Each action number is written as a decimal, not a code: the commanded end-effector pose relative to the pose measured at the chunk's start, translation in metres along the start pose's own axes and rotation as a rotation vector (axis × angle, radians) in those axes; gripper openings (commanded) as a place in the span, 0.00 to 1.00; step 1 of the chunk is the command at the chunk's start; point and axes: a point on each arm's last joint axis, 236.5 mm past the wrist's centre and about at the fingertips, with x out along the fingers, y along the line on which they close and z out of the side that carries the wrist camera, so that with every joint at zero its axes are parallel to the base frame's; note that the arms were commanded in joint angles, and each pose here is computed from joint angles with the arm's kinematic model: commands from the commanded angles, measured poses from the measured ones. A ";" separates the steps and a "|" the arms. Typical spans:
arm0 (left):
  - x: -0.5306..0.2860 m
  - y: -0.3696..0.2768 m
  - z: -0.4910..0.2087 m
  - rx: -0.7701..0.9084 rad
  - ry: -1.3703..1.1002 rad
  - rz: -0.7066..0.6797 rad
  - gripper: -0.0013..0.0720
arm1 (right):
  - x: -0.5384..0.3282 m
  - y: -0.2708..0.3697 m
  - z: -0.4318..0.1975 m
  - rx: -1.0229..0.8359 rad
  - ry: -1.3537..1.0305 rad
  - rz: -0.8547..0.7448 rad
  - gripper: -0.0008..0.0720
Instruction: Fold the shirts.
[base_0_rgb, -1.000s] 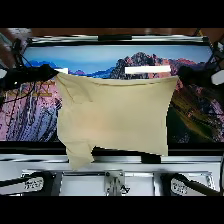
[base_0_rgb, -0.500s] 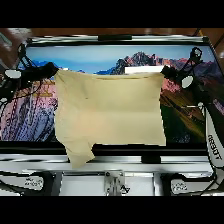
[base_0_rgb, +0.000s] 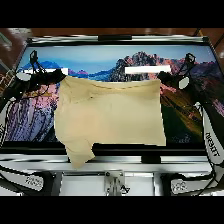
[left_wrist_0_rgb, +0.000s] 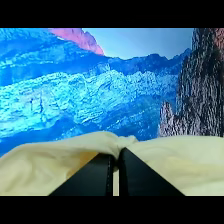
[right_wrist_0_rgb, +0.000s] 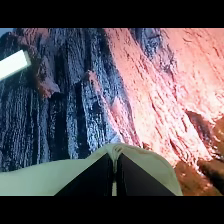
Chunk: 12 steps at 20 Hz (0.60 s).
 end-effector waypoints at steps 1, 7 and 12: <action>-0.020 0.003 -0.046 0.021 0.224 -0.054 0.06 | -0.017 -0.001 -0.020 -0.003 0.118 -0.006 0.11; -0.086 0.042 -0.151 0.050 0.753 0.043 0.06 | -0.052 -0.044 -0.073 0.076 0.413 -0.088 0.11; -0.090 0.048 -0.159 0.068 0.797 0.074 0.06 | -0.066 -0.066 -0.110 0.066 0.586 -0.163 0.11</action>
